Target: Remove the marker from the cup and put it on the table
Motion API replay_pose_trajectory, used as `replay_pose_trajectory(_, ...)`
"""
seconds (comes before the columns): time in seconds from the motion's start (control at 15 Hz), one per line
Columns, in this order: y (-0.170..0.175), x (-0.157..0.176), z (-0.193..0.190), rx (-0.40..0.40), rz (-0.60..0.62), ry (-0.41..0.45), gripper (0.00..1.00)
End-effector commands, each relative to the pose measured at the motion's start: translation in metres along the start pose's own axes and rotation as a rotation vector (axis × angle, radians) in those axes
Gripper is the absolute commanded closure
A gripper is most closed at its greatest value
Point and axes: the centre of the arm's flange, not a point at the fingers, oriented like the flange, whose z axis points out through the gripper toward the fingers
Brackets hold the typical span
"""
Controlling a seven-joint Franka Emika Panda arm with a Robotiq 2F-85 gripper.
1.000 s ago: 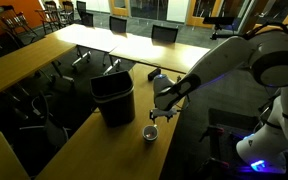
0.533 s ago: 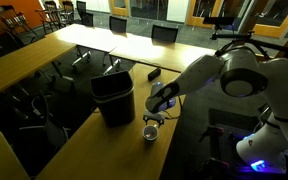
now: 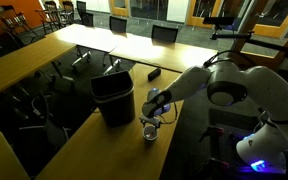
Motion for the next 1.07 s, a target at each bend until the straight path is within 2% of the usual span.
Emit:
replay_pose_trajectory(0.0,-0.005,-0.001,0.006,-0.003,0.033,-0.010,0.00)
replay_pose_trajectory(0.4,0.008,-0.016,0.018,-0.018,0.028,-0.016,0.02)
replay_pose_trajectory(0.53,0.009,-0.019,0.026,-0.027,0.041,-0.012,0.10)
replay_pose_trajectory(0.67,0.010,-0.020,0.034,-0.041,0.056,-0.012,0.24)
replay_pose_trajectory(0.73,0.011,-0.020,0.038,-0.039,0.064,-0.006,0.25)
replay_pose_trajectory(0.8,0.010,-0.020,0.043,-0.039,0.067,-0.008,0.33)
replay_pose_trajectory(1.0,0.009,-0.019,0.052,-0.042,0.083,-0.004,0.42)
